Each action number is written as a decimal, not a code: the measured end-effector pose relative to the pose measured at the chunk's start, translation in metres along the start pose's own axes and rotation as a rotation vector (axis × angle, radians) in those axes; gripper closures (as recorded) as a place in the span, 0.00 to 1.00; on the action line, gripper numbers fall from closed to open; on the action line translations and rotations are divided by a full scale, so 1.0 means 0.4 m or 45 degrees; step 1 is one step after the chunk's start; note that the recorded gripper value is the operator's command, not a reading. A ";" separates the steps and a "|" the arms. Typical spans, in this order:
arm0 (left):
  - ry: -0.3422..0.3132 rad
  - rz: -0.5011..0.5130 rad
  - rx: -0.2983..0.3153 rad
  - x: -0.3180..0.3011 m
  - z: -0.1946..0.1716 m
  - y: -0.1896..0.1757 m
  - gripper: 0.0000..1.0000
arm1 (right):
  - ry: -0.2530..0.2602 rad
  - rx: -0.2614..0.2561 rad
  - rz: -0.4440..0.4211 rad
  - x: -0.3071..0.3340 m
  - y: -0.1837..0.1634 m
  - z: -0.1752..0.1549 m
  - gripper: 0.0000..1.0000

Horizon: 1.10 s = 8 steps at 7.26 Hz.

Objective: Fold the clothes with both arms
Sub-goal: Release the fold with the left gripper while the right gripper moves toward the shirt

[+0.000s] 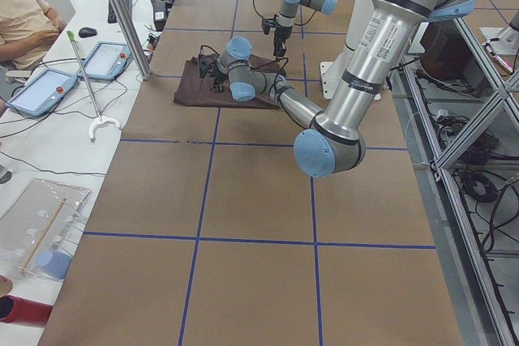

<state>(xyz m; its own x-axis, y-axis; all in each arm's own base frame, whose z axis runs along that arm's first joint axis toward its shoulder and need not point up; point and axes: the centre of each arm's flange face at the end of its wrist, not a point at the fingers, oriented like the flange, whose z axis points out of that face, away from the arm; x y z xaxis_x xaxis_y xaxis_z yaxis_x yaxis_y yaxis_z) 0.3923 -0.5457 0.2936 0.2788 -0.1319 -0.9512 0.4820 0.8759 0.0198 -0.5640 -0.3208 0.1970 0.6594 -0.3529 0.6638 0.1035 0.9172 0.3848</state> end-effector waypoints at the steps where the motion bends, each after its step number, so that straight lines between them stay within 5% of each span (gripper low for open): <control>1: -0.002 -0.001 -0.001 -0.001 0.002 0.001 0.35 | 0.008 -0.011 -0.045 -0.021 -0.004 0.020 0.49; 3: -0.003 -0.001 -0.003 -0.002 0.004 0.003 0.35 | 0.027 -0.034 -0.075 -0.062 -0.015 0.060 0.49; 6: -0.004 0.000 -0.004 -0.002 0.006 0.006 0.35 | 0.047 -0.062 -0.091 -0.093 -0.001 0.099 0.66; 8: -0.003 -0.001 -0.005 -0.001 0.006 0.006 0.35 | 0.055 -0.076 -0.094 -0.090 0.015 0.112 1.00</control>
<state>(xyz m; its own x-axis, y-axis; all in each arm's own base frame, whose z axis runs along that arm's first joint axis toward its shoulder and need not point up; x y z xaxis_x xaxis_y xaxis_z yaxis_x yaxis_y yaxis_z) 0.3952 -0.5445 0.2949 0.2804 -0.1338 -0.9505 0.4792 0.8775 0.0178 -0.6204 -0.3108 0.2041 0.6794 -0.4131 0.6065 0.1967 0.8988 0.3918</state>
